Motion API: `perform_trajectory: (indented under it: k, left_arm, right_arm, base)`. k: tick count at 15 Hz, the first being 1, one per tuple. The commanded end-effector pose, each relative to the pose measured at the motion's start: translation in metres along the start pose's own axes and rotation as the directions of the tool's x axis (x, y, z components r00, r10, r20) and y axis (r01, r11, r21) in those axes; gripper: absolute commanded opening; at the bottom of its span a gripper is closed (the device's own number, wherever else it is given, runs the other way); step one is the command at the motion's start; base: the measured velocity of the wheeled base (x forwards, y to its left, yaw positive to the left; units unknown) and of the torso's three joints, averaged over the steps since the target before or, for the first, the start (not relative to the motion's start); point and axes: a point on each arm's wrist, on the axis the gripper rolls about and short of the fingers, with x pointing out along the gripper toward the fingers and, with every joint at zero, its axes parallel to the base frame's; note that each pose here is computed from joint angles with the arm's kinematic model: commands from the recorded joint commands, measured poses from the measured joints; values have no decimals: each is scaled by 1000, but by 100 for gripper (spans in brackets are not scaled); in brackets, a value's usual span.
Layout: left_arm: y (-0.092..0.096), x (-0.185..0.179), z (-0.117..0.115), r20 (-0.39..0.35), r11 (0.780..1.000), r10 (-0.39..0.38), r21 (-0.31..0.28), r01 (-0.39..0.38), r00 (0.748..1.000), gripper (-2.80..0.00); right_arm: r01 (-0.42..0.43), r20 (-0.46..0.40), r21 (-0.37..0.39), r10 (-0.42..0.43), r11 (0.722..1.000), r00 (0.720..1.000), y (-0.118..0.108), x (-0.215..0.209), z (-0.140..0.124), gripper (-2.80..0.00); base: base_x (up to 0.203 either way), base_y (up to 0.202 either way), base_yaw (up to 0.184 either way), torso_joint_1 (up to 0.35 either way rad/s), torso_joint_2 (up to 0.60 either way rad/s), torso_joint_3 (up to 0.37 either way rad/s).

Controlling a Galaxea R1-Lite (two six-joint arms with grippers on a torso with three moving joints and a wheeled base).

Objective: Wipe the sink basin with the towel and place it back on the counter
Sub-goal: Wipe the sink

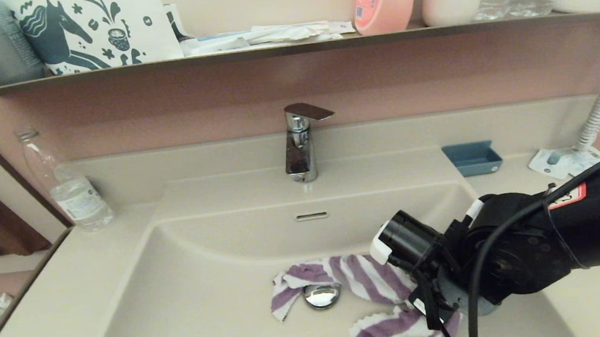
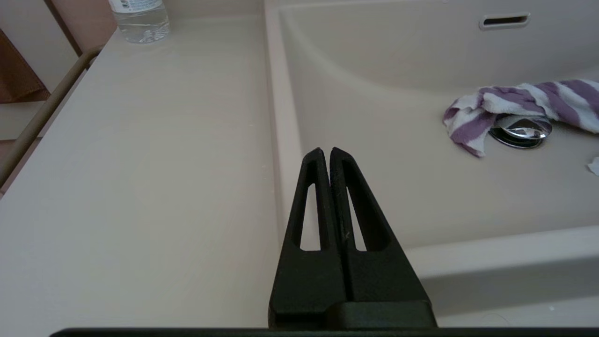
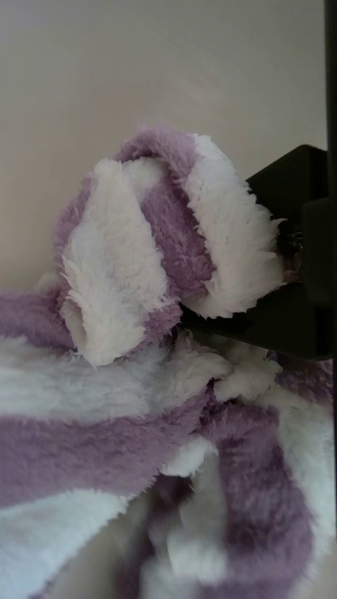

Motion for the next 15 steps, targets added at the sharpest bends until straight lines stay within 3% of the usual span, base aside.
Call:
perform_trajectory:
  k: [1, 3, 6, 9, 13, 15]
  left_arm:
    - [0, 0, 0, -1, 1000, 0, 0, 0, 1000, -280]
    - [0, 0, 0, -1, 1000, 0, 0, 0, 1000, -280]
    - [0, 0, 0, -1, 1000, 0, 0, 0, 1000, -280]
    - [0, 0, 0, -1, 1000, -1, 0, 1, 1000, -280]
    - [0, 0, 0, -1, 1000, 0, 0, 0, 1000, -280]
    - [0, 0, 0, -1, 1000, 0, 0, 0, 1000, -280]
  right_arm:
    - [-57, -1, 13, 57, 998, 998, 7, -10, -3, -280]
    - [-192, -6, 40, 193, 981, 981, 25, -15, 0, -280]
    - [-324, -55, 89, 330, 942, 942, 56, -16, 12, -280]
    - [-406, -73, 149, 419, 902, 905, 95, -8, 26, -280]
    - [-548, 4, 191, 557, 815, 830, 140, -17, 47, -280]
    - [-623, 43, 239, 633, 745, 773, 155, -28, 59, -280]
  base:
    - [0, 0, 0, 0, 0, 0]
    - [0, 0, 0, 0, 0, 0]
    - [0, 0, 0, 0, 0, 0]
    - [0, 0, 0, 0, 0, 0]
    - [0, 0, 0, 0, 0, 0]
    - [0, 0, 0, 0, 0, 0]
